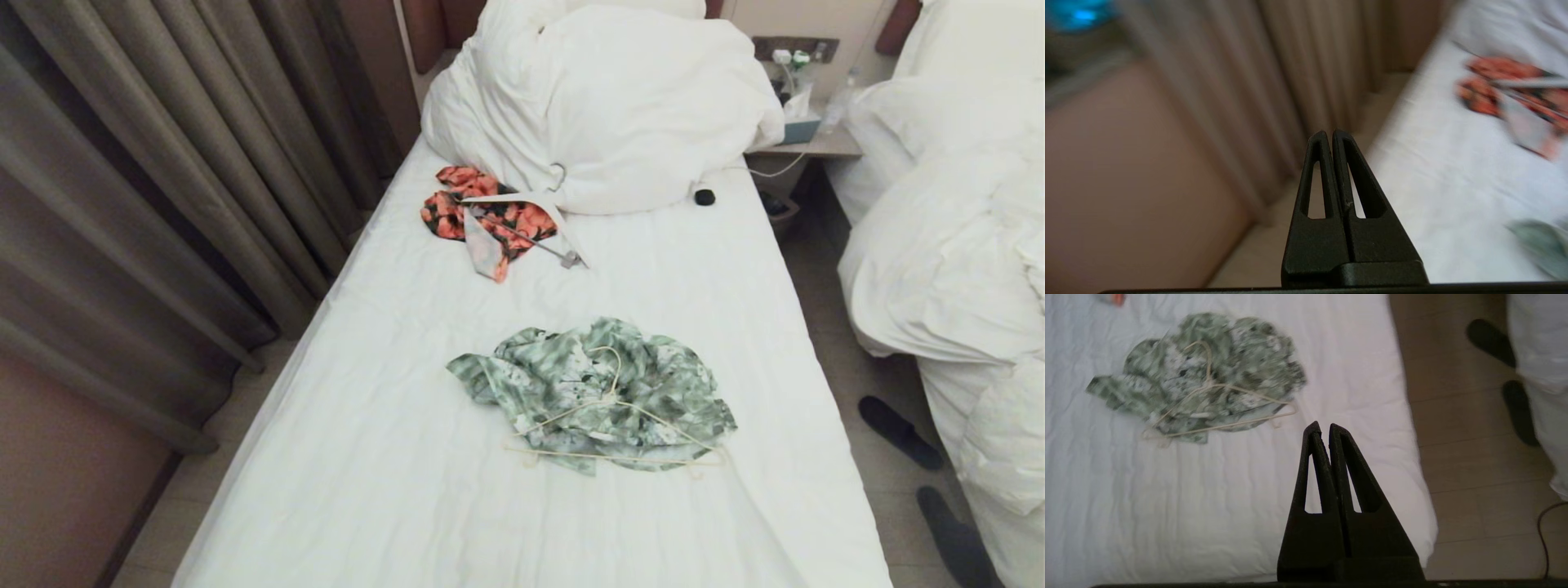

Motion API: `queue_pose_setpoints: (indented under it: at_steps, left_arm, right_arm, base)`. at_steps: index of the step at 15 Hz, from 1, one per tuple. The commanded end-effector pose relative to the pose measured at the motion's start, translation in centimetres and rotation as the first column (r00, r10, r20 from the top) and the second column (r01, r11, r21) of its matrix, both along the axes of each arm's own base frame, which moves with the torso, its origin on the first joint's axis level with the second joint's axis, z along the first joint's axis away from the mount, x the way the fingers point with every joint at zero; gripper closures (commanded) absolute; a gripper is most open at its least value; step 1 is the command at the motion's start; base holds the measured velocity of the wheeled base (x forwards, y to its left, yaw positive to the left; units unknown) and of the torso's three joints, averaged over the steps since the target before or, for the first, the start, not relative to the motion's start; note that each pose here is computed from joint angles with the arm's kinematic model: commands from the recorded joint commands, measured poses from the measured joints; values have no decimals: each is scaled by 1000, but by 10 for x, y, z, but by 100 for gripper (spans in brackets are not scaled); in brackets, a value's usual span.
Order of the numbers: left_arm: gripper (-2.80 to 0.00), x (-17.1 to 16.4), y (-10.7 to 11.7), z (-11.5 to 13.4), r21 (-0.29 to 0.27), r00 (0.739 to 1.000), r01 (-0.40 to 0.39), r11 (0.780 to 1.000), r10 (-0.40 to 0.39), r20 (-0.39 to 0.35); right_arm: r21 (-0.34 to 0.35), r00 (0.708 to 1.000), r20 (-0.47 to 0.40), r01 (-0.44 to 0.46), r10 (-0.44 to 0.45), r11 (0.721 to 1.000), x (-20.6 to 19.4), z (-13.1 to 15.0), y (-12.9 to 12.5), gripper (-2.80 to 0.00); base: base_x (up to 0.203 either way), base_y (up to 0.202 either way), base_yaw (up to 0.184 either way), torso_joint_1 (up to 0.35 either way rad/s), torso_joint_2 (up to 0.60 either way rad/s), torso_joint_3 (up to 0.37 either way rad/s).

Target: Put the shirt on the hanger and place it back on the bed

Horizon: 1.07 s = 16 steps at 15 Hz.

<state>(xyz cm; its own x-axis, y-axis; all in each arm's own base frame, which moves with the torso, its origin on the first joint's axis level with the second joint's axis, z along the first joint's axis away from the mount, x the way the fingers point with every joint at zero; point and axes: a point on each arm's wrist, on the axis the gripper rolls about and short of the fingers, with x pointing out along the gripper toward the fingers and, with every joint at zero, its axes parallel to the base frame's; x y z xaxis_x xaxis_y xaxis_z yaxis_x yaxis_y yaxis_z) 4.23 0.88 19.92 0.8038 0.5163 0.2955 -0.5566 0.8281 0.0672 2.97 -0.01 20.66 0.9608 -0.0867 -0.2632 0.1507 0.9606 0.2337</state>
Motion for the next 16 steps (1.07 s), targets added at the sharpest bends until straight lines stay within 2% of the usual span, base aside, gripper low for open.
queue_pose_setpoints:
  at_steps: [1, 2, 4, 7, 9, 11, 13, 15, 16]
  left_arm:
    - [0, -53, 6, -1, -10, 994, -75, 997, 75, 84]
    - [0, -63, 6, -6, -8, 993, -110, 994, 110, 47]
    - [0, -69, 6, -15, -20, 991, -130, 991, 130, 27]
    - [0, -66, 5, -34, 6, 997, -77, 997, 77, -12]
    - [0, -64, 3, -44, 38, 1000, 4, 999, -3, -30]
    - [0, -60, 2, -53, 39, 996, 76, 996, -74, -50]
    - [0, -55, -1, -67, 15, 977, 204, 979, -202, -73]
    - [0, -56, -2, -78, 0, 960, 270, 963, -270, -70]
    - [0, -56, -3, -83, -6, 946, 314, 949, -314, -80]
  right_arm:
    - [25, 993, 108, 48, -51, 999, -30, -3, -7, 0]
    - [23, 991, 114, 63, -66, 998, -37, -5, -8, 0]
    - [13, 986, 137, 90, -91, 996, -53, -12, -9, 0]
    - [11, 980, 138, 143, -143, 990, -66, -26, -9, 0]
    - [-8, 971, 190, 148, -144, 989, -78, -31, -6, 0]
    - [-28, 974, 188, 132, -125, 991, -80, -46, -4, 0]
    - [-53, 979, 199, 58, -47, 997, -84, -63, -3, 0]
    - [-92, 981, 188, -21, 38, 996, -84, -86, -1, 0]
    - [-116, 986, 155, -38, 56, 992, -79, -97, -1, 0]
  base:
    - [0, 0, 0, 0, 0, 0]
    - [0, 0, 0, 0, 0, 0]
    - [0, 0, 0, 0, 0, 0]
    - [0, 0, 0, 0, 0, 0]
    - [0, 0, 0, 0, 0, 0]
    - [0, 0, 0, 0, 0, 0]
    - [0, 0, 0, 0, 0, 0]
    - [0, 0, 0, 0, 0, 0]
    - [0, 0, 0, 0, 0, 0]
